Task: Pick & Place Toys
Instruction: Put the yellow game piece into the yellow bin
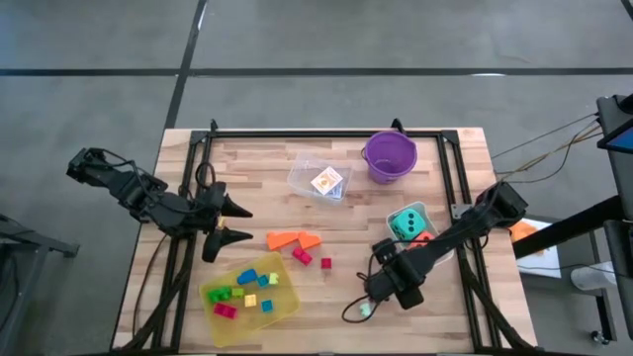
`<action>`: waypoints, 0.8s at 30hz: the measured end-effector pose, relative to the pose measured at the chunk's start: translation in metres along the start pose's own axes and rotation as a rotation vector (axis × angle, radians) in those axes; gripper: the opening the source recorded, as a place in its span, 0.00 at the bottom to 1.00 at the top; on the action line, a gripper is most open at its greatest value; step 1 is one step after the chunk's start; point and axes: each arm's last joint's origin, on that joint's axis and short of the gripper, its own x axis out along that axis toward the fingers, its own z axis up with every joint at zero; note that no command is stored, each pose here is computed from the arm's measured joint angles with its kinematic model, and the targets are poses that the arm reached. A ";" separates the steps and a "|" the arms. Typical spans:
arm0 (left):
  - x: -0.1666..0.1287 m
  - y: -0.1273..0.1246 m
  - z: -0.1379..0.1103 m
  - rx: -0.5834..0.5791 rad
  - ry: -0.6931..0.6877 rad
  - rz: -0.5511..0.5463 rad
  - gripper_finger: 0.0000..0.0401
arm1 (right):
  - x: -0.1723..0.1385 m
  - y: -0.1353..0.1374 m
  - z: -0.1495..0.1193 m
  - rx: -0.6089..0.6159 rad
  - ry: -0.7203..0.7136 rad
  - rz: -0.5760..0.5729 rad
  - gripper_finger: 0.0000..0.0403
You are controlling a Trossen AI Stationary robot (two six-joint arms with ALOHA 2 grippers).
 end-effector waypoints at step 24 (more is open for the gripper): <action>0.010 0.004 -0.006 -0.010 -0.084 0.134 0.69 | 0.039 -0.005 -0.012 -0.046 -0.006 0.013 0.36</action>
